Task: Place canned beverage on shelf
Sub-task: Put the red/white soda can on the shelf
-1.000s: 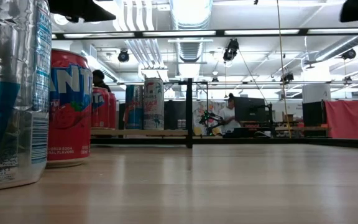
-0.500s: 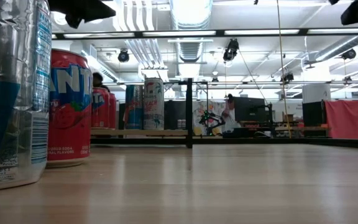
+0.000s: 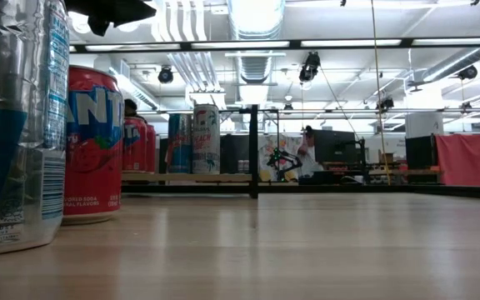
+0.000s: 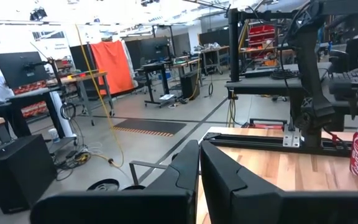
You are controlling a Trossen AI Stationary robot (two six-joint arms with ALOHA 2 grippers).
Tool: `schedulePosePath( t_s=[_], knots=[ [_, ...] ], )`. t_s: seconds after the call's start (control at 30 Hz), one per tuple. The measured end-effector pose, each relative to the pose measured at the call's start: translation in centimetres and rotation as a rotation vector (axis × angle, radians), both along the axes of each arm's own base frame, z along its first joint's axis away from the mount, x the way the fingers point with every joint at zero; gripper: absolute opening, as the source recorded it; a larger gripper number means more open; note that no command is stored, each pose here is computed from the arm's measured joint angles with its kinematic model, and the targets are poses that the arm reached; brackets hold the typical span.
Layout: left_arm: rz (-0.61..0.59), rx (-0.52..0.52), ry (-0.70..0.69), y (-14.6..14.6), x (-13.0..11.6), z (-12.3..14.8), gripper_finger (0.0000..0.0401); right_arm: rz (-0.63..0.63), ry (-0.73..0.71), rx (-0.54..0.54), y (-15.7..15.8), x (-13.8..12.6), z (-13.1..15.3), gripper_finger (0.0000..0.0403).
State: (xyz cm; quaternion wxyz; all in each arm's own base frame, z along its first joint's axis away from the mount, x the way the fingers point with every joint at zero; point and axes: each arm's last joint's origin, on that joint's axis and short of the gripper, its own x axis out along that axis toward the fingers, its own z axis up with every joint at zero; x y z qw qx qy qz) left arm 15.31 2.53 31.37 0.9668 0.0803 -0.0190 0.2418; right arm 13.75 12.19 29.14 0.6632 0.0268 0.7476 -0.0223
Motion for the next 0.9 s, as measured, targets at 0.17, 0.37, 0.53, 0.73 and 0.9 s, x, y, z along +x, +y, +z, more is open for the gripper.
schedulePosePath(
  t_s=[0.17, 0.37, 0.53, 0.73, 0.9],
  knots=[
    [0.0, -0.004, -0.005, 0.0, 0.0, 0.1, 0.0, -0.001, -0.013, 0.008, 0.9, -0.4, -1.3, 0.0332],
    [0.0, -0.003, -0.012, 0.0, 0.0, 0.2, 0.0, -0.036, 0.001, -0.012, 1.0, -0.7, -2.2, 0.0338],
    [0.0, -0.003, -0.011, 0.0, 0.0, 0.2, 0.0, -0.022, -0.028, -0.043, 0.9, -0.6, -2.3, 0.0347],
    [0.0, -0.003, -0.011, 0.0, 0.0, 0.2, 0.0, -0.019, -0.043, -0.051, 0.9, -0.5, -2.8, 0.035],
    [0.0, -0.003, -0.011, 0.0, 0.0, 0.2, 0.0, -0.018, -0.042, -0.052, 0.8, -0.5, -3.7, 0.035]
  ],
)
